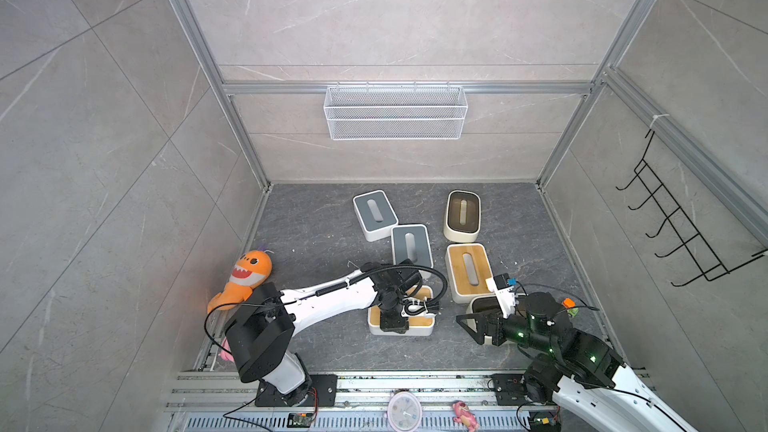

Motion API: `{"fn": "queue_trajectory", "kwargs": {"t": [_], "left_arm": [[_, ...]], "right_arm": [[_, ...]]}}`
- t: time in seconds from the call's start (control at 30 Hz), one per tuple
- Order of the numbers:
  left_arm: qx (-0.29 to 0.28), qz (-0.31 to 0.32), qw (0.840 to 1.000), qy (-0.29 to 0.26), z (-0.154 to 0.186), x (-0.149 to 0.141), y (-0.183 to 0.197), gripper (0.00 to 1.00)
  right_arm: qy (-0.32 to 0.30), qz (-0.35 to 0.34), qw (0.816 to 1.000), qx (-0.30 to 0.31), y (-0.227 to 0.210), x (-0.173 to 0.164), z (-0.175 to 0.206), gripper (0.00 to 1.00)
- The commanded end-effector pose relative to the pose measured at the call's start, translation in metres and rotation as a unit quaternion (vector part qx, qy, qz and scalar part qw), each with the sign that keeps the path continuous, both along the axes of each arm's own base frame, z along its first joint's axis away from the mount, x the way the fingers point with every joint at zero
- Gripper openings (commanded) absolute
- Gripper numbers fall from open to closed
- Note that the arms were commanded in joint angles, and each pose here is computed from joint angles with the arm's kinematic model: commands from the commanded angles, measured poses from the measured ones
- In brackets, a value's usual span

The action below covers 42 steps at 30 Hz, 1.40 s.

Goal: Stack the tissue boxes
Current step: Place the tissue box at the center of the board.

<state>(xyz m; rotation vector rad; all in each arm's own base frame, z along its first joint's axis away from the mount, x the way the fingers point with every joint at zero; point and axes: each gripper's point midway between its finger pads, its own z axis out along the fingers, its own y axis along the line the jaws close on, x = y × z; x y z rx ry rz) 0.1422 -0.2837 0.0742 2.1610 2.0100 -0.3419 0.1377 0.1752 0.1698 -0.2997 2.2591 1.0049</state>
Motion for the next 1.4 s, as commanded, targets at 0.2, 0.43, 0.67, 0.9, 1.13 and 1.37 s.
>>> {"fn": "queue_trajectory", "kwargs": {"t": [0.2, 0.43, 0.67, 0.9, 1.13, 1.37], "left_arm": [[-0.013, 0.005, 1.000, -0.027, 0.004, 0.019, -0.021, 0.36], [-0.015, 0.015, 0.999, -0.033, 0.001, 0.025, -0.028, 0.37], [-0.015, 0.015, 0.999, -0.033, -0.001, 0.028, -0.031, 0.38], [-0.014, 0.013, 0.999, -0.034, -0.003, 0.032, -0.033, 0.38], [-0.022, 0.024, 0.999, -0.029, -0.003, 0.038, -0.033, 0.38], [-0.024, 0.025, 0.999, -0.023, -0.004, 0.039, -0.033, 0.39]], "right_arm": [[0.009, -0.003, 1.000, -0.009, -0.001, 0.001, -0.011, 1.00], [0.005, -0.002, 1.000, -0.012, -0.002, 0.001, -0.010, 1.00], [0.005, -0.001, 1.000, -0.013, -0.002, 0.001, -0.010, 1.00], [0.005, 0.000, 1.000, -0.016, -0.002, 0.001, -0.011, 1.00], [0.003, -0.002, 1.000, -0.018, -0.002, 0.002, -0.011, 1.00], [0.003, -0.005, 1.000, -0.018, -0.003, 0.003, -0.011, 1.00]]}}
